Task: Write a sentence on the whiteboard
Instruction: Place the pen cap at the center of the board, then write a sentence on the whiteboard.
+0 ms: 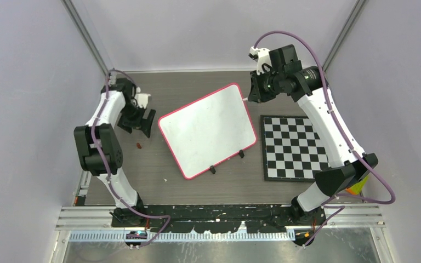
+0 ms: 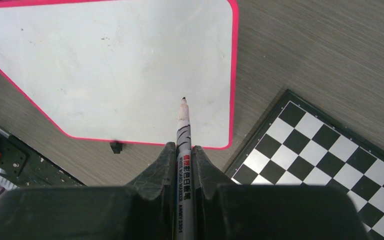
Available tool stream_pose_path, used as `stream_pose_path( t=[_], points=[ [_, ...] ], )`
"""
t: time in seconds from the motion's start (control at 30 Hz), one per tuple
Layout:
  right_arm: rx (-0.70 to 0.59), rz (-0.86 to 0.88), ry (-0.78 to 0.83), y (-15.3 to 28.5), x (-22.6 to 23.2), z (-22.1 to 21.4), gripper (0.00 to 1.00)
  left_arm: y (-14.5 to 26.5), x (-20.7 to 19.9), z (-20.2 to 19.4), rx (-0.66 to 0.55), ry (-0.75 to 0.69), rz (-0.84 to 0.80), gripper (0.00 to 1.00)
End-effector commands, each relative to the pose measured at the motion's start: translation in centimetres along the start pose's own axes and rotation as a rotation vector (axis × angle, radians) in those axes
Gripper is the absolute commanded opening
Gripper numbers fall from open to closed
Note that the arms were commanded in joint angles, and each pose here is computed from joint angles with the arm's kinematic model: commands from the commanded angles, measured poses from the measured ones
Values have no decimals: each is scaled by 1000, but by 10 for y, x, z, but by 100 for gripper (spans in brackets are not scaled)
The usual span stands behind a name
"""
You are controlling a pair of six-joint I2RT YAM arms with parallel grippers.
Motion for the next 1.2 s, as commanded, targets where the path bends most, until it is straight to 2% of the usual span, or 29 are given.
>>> stream_pose_path(
  t=[0.0,0.1,0.23,0.37,0.43,0.57,0.77,0.9,1.17],
  points=[
    [-167,82,71,24,11,18,0,72,-2,10,-245,46,-46,99],
    [-156,190,126,26,19,21,0,111,1,6,-429,67,-171,100],
    [-156,340,141,18,38,26,0,145,-19,-3,-634,46,-351,100],
    [-177,444,205,3,65,30,0,157,-46,-6,-793,-25,-566,100],
    [-184,480,255,-3,83,31,0,158,-57,-3,-832,-62,-682,100],
    [-180,519,281,-15,100,33,0,146,-71,9,-790,-113,-743,91],
    [-149,607,264,-21,110,30,0,120,-84,29,-702,-148,-746,79],
    [-139,662,258,-19,113,24,0,108,-91,39,-662,-177,-754,66],
    [-92,672,238,-18,111,11,0,96,-106,53,-565,-278,-839,33]
  ],
)
Point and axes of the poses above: each gripper's point midway between its finger pads, its own y axis back along the fingers, its own x axis along the line the jaws close on, z = x × y, the point moved 9 cm from there along y, back along the fingers, and after that the axes turned 4 degrees about -y, right-handed, at the moved point
